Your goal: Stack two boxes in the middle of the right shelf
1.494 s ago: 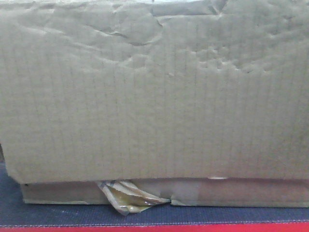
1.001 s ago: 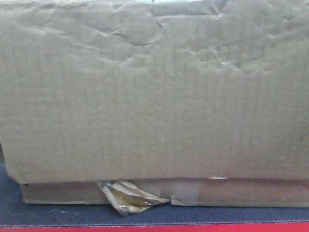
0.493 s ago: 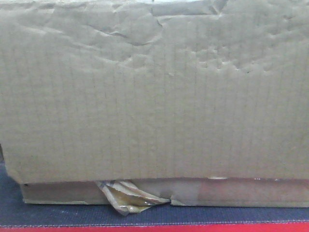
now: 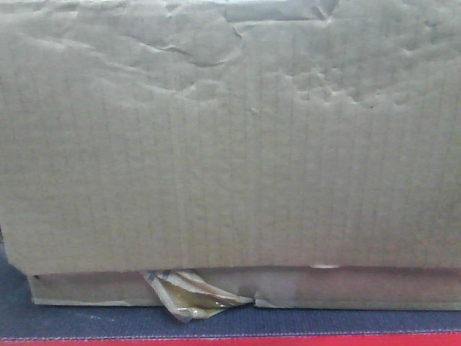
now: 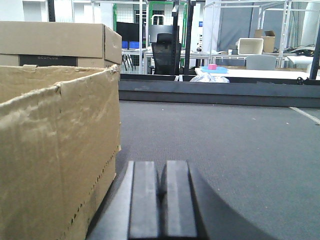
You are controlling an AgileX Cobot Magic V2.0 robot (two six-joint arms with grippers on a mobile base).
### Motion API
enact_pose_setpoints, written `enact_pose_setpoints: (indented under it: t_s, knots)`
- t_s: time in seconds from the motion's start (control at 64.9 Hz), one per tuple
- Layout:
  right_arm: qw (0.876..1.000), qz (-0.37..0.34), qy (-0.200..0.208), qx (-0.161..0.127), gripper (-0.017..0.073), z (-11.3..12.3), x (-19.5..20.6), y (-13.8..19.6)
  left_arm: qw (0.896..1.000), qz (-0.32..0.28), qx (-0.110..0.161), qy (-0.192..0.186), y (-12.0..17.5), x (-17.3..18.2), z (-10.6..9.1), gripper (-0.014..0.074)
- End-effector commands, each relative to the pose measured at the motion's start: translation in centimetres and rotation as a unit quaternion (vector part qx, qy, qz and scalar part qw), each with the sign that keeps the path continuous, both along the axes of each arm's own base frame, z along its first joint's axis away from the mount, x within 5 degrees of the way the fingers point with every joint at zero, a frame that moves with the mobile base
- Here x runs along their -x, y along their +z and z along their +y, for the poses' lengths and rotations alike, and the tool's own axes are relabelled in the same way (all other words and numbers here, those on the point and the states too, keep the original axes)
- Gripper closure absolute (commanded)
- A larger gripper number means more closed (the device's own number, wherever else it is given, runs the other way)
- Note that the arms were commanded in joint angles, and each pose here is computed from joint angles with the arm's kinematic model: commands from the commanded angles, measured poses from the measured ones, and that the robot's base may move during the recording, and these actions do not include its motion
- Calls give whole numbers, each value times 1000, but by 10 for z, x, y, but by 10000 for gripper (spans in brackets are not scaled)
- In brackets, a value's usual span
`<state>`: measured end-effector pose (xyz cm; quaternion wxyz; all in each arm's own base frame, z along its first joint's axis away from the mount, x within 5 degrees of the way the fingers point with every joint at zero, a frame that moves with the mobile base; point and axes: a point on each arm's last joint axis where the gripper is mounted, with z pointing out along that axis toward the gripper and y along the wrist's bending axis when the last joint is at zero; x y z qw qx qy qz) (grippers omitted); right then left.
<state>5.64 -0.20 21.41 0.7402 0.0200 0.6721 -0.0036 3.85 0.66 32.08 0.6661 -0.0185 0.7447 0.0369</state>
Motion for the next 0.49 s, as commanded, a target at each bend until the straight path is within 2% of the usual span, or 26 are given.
enact_pose_setpoints:
  t_s: [0.0,0.154,0.339,0.4,0.477]
  knots:
    - [1000,-11,-2,0,721,0,1,2,998,66,19,2,21,-11,0,705]
    - [1000,-11,-2,0,721,0,1,2,988,150,43,-2,55,-48,-2,705]
    - [1000,-11,-2,0,721,0,1,2,986,157,58,-11,81,-95,-3,705]
    - [1000,-11,-2,0,721,0,1,2,983,170,68,-15,81,-107,-4,705]
    - [1000,-11,-2,0,721,0,1,2,982,174,68,-15,82,-120,-4,705]
